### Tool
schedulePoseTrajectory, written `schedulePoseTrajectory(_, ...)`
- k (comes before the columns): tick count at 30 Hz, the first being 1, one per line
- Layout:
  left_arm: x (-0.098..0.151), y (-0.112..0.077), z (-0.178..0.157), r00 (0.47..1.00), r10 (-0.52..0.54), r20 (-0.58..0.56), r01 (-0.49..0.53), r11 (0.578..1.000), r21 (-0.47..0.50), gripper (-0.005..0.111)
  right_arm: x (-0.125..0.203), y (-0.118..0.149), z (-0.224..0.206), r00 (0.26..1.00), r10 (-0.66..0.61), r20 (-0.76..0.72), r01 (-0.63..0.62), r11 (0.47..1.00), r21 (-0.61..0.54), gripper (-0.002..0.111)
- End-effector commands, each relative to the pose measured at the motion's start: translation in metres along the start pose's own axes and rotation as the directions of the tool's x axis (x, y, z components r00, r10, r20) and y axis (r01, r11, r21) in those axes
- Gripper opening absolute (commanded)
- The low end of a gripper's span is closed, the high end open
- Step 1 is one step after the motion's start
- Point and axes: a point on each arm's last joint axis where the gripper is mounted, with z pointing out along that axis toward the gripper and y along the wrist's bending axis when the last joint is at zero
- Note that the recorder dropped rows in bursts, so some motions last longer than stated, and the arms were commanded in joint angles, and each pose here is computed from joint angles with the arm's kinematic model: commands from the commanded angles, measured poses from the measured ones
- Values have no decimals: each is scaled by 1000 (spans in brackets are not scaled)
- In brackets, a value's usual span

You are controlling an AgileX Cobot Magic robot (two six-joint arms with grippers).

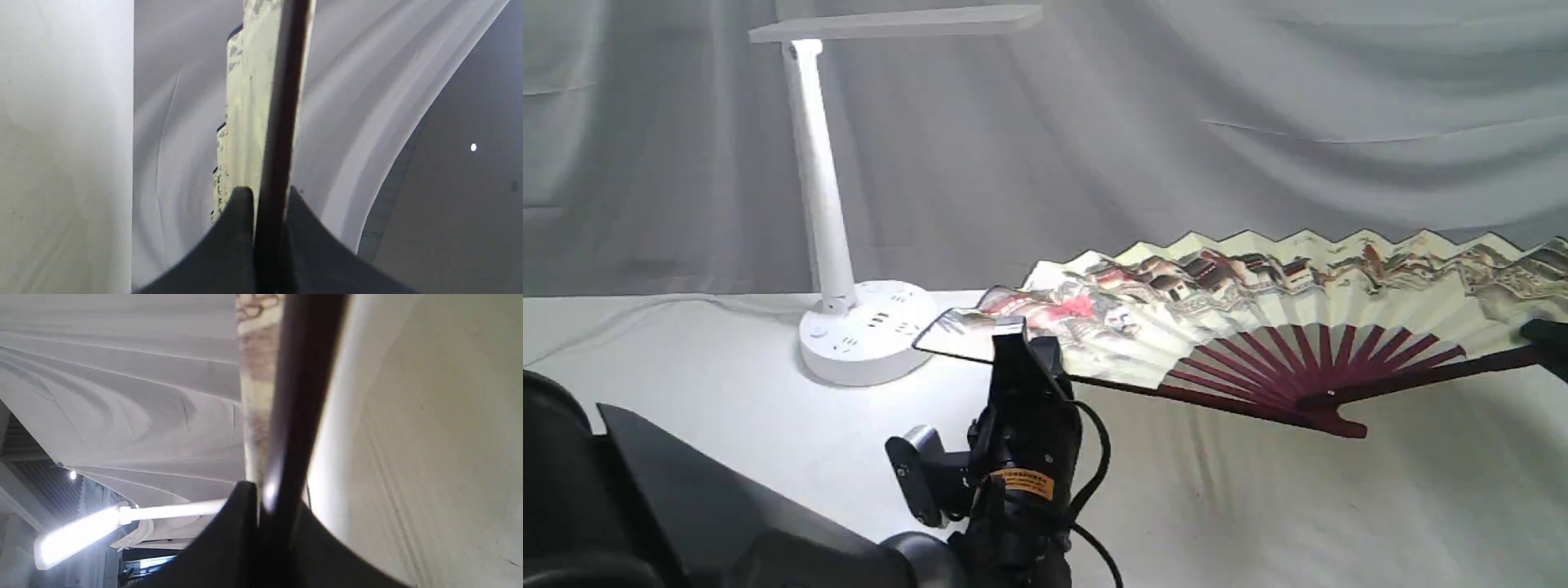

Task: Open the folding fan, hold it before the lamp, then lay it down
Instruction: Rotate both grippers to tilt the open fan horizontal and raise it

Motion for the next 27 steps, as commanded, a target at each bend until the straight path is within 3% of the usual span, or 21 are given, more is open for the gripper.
schedulePoseTrajectory(1, -10, -17, 3, 992, -83, 91, 76, 994, 76, 1, -9, -7, -11, 998, -26, 65, 23, 998, 50, 0)
schedulePoseTrajectory(9, -10, -17, 3, 991, -85, 100, 78, 994, 75, 1, -10, -7, -12, 997, -25, 68, 22, 999, 49, 0)
schedulePoseTrajectory(17, -12, -37, 2, 988, -47, 146, 35, 996, 88, 1, -8, -6, -11, 998, 23, 58, -25, 999, 34, 0)
schedulePoseTrajectory(27, -26, -44, -10, 979, -51, 199, 40, 997, 62, 1, 9, 0, 13, 999, 42, -34, -41, 999, 19, 0)
